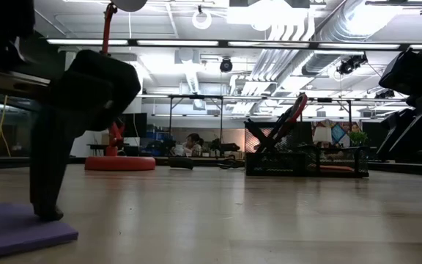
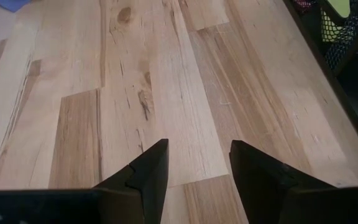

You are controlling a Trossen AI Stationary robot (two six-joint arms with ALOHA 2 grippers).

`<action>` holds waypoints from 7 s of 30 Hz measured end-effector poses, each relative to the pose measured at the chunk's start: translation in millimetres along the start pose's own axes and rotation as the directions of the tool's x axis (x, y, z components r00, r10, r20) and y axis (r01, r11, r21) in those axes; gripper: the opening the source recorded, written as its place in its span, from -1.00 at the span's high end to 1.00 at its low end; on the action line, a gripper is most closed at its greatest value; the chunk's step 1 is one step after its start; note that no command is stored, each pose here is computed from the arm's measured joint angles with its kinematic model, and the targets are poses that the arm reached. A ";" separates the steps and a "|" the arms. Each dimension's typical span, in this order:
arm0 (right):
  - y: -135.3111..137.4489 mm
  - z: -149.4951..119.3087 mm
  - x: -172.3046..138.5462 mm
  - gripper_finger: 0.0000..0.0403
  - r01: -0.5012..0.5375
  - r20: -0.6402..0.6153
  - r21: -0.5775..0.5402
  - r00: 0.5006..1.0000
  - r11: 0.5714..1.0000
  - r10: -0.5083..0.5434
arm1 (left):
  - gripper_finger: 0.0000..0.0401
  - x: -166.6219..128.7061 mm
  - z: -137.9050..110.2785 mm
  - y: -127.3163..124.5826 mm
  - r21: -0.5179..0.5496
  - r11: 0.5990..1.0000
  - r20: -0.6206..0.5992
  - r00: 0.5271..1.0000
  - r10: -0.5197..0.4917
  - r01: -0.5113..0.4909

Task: Pick and place office supplies into organizer
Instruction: Put the violet sticky note into the desk organizer

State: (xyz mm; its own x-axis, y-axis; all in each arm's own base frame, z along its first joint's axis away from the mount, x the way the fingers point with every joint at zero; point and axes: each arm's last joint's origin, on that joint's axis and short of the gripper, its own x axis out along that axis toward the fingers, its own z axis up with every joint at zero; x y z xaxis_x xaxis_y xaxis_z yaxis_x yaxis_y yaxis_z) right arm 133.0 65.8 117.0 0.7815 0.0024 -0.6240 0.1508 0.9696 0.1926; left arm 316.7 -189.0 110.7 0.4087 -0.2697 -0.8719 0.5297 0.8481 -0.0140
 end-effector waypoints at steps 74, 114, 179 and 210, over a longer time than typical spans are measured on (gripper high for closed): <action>0.0 0.0 0.0 0.22 0.000 0.000 0.000 1.000 1.000 0.000 | 0.39 -9.1 24.4 67.2 -0.035 0.819 0.235 0.791 0.564 -0.573; 4.6 26.1 -3.8 0.22 0.108 0.339 0.104 0.931 0.989 -0.137 | 0.39 -20.5 26.1 106.0 -0.091 0.710 0.241 0.676 0.696 -0.699; 76.3 111.4 59.2 0.44 0.034 0.155 0.438 0.981 0.898 -0.113 | 0.39 -32.5 21.5 151.1 -0.332 0.674 0.184 0.656 0.732 -0.660; 67.4 104.8 79.7 0.93 0.113 0.121 0.370 0.978 0.922 -0.168 | 0.39 -33.6 24.0 151.5 -0.350 0.682 0.215 0.653 0.726 -0.643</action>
State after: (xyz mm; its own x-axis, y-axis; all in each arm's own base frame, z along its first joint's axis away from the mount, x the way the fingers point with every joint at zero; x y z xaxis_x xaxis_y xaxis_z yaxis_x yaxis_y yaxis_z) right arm 268.9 105.7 159.6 0.8126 -0.1906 -0.5508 0.4510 0.8042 0.3870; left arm 401.1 -62.3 149.6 0.8115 0.3414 -0.4742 -0.1614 0.9109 0.3797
